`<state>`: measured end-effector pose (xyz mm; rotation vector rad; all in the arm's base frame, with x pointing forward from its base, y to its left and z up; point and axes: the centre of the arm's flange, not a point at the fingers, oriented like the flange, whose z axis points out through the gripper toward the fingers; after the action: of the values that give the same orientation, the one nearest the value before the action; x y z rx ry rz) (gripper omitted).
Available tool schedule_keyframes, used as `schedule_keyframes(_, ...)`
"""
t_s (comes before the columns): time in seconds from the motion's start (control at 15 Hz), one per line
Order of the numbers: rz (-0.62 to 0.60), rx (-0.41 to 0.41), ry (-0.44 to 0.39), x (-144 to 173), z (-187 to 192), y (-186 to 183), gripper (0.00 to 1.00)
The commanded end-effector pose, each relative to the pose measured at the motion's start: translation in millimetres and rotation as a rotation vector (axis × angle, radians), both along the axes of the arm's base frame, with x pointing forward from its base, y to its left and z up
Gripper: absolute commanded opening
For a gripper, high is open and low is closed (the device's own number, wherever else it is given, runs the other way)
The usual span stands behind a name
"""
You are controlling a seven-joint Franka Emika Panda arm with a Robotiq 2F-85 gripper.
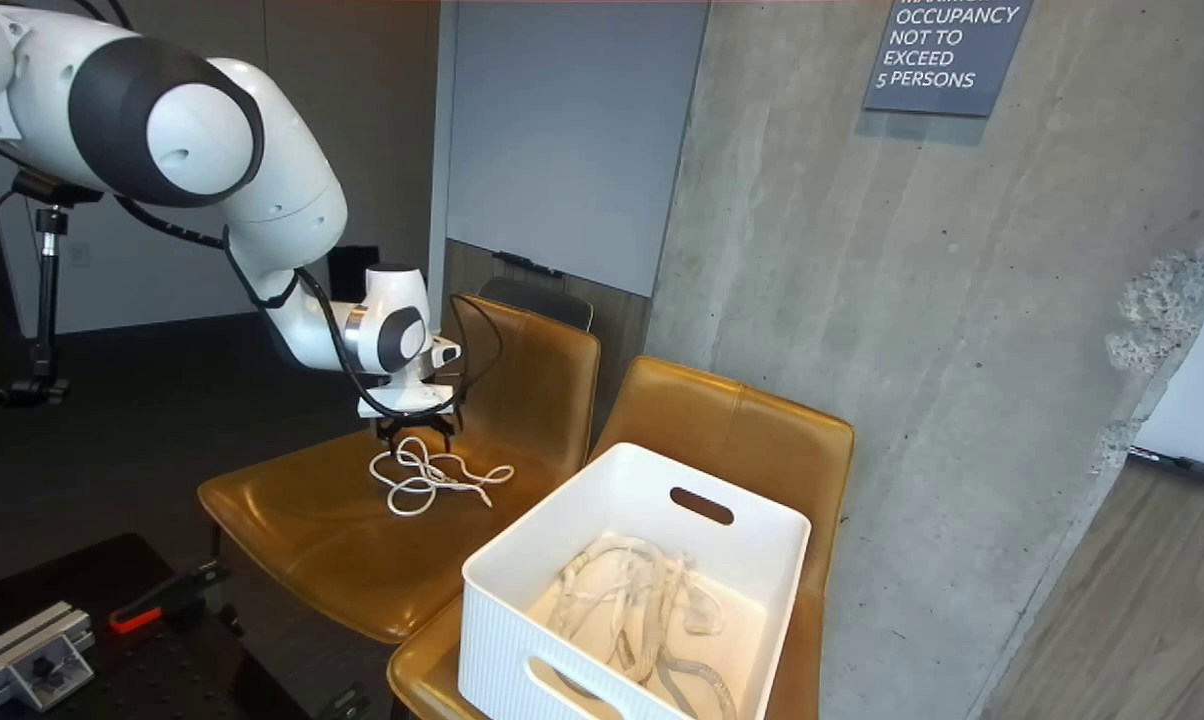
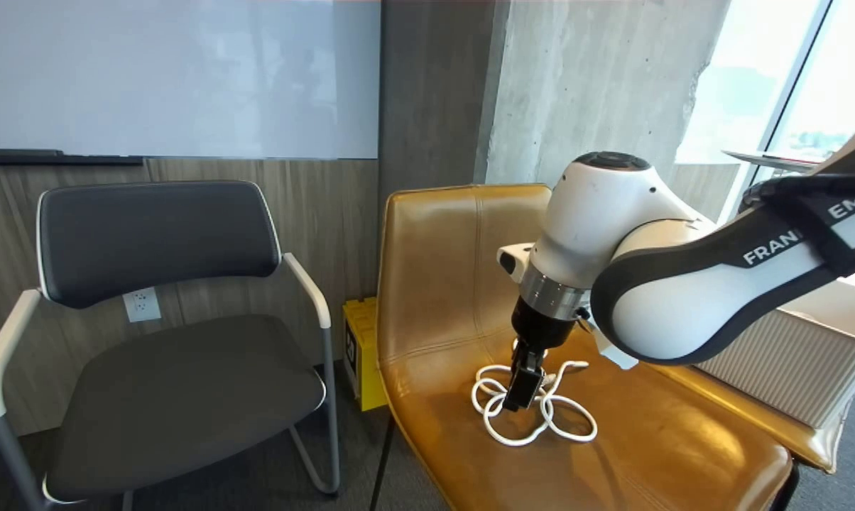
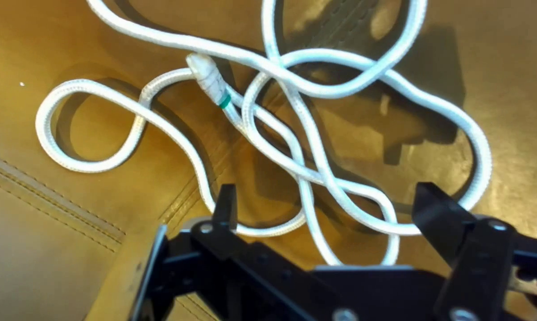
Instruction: Put the ropes in then out the basket
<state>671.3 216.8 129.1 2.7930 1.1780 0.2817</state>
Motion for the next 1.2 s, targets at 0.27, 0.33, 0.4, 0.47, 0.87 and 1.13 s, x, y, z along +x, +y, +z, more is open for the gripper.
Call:
schedule_keyframes(0.27, 0.009, -0.094, 0.036, 26, -58, -20, 0.74)
schedule_keyframes(0.33, 0.004, -0.098, 0.052, 23, -63, -20, 0.68)
schedule_keyframes(0.4, 0.002, -0.1, 0.06, 20, -65, -20, 0.58)
schedule_keyframes(0.47, -0.006, -0.097, 0.066, 18, -62, -21, 0.52)
schedule_keyframes(0.87, -0.047, -0.098, 0.113, -18, -38, -24, 0.1)
schedule_keyframes(1.13, -0.079, -0.114, 0.136, -31, 0, -29, 0.0)
